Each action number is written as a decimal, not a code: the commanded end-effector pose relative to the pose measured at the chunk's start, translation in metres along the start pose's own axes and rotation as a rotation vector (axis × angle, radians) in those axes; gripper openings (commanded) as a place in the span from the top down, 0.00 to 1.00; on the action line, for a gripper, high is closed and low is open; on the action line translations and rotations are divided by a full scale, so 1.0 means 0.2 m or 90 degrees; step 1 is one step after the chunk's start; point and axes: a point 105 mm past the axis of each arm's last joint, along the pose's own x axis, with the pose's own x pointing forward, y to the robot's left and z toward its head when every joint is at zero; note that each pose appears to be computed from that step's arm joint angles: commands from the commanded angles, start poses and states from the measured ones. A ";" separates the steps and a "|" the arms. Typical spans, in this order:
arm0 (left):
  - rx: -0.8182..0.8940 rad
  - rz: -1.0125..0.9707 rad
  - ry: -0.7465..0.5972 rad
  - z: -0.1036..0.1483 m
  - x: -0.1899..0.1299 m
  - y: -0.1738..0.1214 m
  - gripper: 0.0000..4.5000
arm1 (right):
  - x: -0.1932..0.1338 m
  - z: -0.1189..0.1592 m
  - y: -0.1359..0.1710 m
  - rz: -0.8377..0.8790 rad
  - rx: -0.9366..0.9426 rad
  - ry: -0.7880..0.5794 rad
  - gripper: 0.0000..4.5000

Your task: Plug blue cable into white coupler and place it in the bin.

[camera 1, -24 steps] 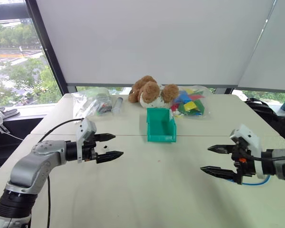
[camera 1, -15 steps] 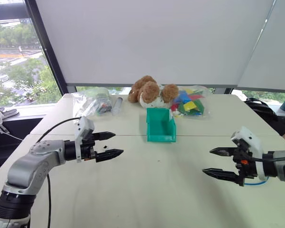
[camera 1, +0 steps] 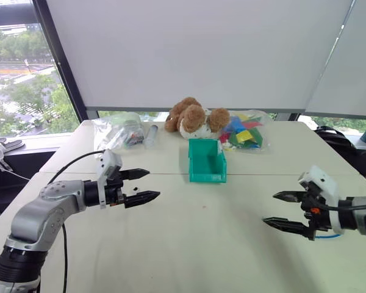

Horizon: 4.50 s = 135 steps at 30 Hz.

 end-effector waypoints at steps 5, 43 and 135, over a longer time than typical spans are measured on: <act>0.031 -0.011 -0.008 0.06 0.02 0.01 0.00 | -0.02 -0.18 -0.10 -0.045 0.002 0.042 0.02; 0.035 -0.065 0.003 0.05 0.10 -0.03 0.00 | 0.28 -0.09 -0.03 0.156 -0.072 -0.022 0.99; 0.276 -0.122 -0.076 0.05 0.51 0.06 1.00 | 0.68 0.54 0.24 0.126 0.587 -0.361 0.00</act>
